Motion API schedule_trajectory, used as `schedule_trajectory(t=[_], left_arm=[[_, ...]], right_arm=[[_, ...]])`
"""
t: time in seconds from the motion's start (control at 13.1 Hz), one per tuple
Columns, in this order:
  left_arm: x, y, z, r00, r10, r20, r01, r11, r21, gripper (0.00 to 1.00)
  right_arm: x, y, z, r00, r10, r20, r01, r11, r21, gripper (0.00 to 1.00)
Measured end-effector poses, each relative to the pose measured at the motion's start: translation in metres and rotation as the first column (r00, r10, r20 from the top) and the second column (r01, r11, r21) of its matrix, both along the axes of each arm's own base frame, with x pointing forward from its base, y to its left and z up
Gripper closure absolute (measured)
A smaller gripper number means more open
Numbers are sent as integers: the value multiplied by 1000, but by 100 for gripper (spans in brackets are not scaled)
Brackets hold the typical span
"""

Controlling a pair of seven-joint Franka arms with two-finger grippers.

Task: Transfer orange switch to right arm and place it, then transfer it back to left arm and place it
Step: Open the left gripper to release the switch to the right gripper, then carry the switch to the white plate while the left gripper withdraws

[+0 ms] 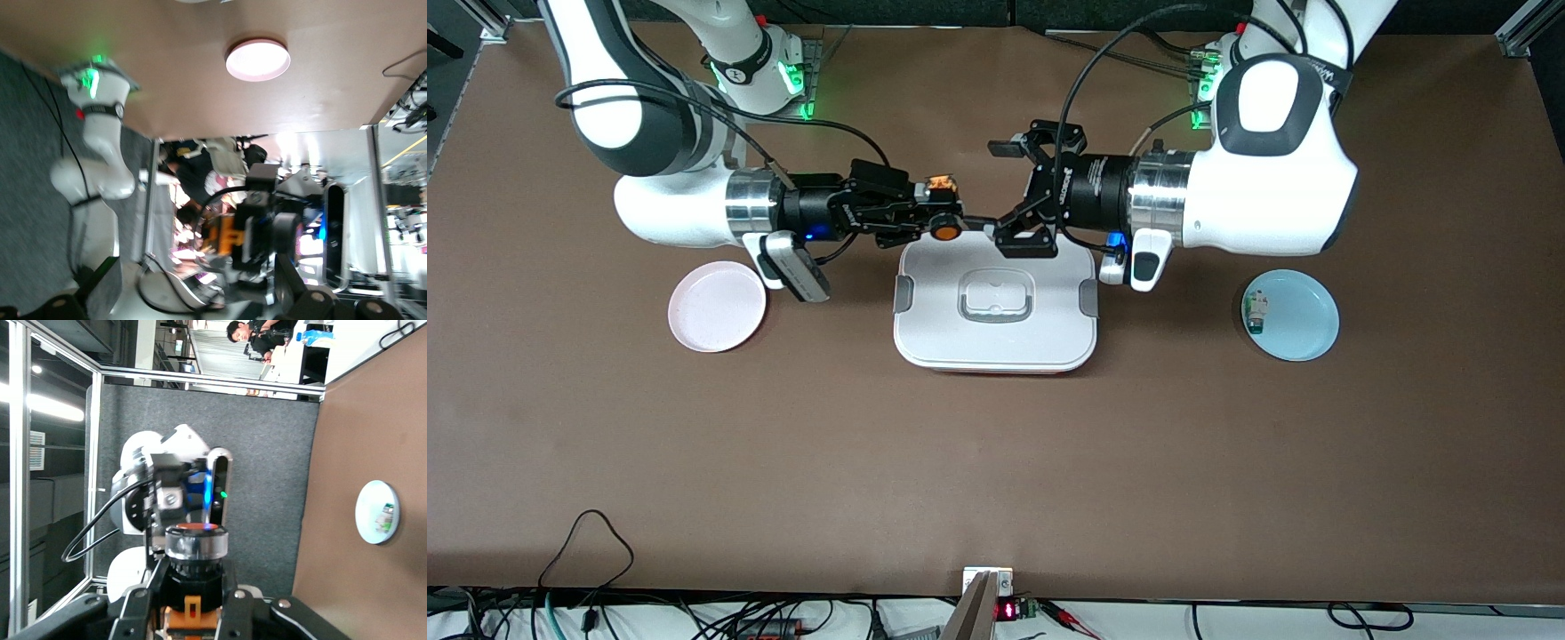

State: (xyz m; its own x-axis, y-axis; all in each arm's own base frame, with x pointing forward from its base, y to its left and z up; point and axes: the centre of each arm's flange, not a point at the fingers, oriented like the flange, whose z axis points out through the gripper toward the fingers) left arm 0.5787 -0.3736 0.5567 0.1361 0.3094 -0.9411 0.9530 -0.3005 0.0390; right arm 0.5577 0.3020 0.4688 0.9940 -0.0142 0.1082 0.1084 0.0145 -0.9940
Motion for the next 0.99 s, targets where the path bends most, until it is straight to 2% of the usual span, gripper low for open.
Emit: schedule_trajectory(t=[0.15,0.23,0.3,0.46,0.61,0.76,0.99], left_arm=[[-9,0,7,985,-104,135,102,995,18,0],[-15,1,8,964,-167,206,161,986,46,0],[-21,2,7,927,-247,280,233,969,86,0],[-34,6,1,797,-438,415,390,899,200,0],[-45,11,-4,650,-587,482,499,809,312,0],[-53,17,-3,537,-687,490,556,725,406,0],[-70,23,4,345,-823,451,600,563,568,0]], right_arm=[[1,-3,-1,1000,0,4,0,1000,-8,66],[1,-3,-1,1000,4,8,-4,1000,-15,66],[0,-4,-2,1000,16,20,-15,999,-37,66],[2,-16,-5,997,52,63,-44,991,-125,66],[8,-40,-6,990,85,111,-57,970,-234,66],[17,-71,-6,980,125,158,-61,931,-361,66],[29,-124,-16,958,212,194,-65,818,-571,66]])
